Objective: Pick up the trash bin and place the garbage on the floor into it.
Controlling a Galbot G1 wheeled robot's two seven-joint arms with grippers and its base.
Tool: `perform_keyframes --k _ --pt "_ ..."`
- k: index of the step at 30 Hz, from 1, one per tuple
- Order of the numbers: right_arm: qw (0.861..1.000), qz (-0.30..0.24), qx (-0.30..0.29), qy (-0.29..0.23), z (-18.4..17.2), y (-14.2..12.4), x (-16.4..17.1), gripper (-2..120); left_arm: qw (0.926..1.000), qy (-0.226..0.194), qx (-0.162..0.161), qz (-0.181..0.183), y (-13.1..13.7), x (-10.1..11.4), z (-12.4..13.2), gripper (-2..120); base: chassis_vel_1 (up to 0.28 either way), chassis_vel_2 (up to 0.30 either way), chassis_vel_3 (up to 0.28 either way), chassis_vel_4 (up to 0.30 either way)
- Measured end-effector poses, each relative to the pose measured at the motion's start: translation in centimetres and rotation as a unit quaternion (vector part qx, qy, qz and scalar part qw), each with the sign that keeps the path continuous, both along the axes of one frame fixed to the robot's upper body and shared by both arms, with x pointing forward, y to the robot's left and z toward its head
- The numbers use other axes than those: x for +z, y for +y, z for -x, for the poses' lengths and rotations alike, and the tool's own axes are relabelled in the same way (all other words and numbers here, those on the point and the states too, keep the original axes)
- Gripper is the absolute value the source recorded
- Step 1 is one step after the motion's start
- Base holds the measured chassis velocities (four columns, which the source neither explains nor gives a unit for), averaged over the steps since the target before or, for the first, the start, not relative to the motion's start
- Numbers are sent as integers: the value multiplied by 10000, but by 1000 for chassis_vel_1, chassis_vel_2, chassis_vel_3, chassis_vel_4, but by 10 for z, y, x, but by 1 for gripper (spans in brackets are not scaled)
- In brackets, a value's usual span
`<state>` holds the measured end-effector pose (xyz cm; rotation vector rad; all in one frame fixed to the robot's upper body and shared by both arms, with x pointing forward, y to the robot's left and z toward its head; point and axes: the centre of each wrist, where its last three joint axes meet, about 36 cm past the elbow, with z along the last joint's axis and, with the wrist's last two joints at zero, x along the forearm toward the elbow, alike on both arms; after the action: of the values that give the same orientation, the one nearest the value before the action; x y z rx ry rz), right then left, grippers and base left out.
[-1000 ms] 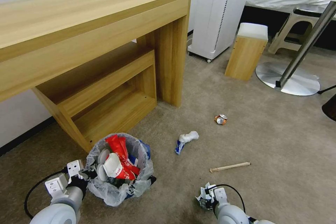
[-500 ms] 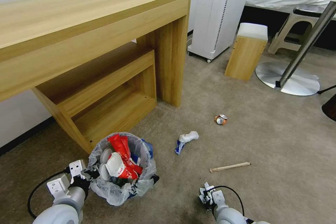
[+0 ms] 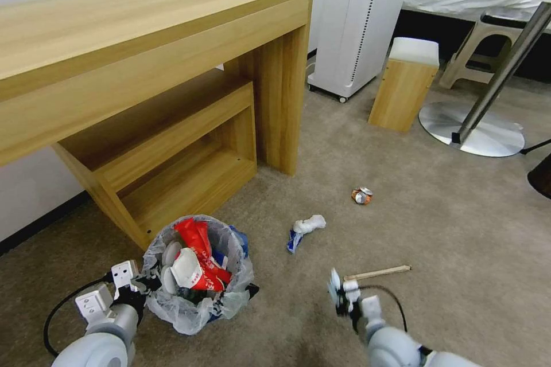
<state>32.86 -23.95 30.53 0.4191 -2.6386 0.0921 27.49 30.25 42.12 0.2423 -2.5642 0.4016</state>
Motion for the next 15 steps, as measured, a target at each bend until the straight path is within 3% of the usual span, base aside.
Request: perform_keyframes --k 2,3,5,9,11,15 --pt "9932 -362 604 -923 -13 -10 23 1 10000 4 10 6 0 -1 -1 0 0 0 0 0" --pt "9932 -362 604 -923 -13 -10 23 1 10000 4 10 6 0 -1 -1 0 0 0 0 0" --pt "9797 -679 1119 -1520 -26 -9 45 0 10000 3 10 20 -1 -2 -1 0 0 0 0 0" --pt "9665 -915 1523 -1851 -35 -3 61 0 10000 8 18 21 -2 -2 -1 0 0 0 0 0" --pt "9535 -1190 1838 -2070 -46 13 88 0 10000 -1 13 26 -4 0 -1 0 0 0 0 0" --pt "9449 -1641 2146 -1850 -48 50 131 0 10000 -31 -2 51 -7 4 0 0 0 0 0 0"
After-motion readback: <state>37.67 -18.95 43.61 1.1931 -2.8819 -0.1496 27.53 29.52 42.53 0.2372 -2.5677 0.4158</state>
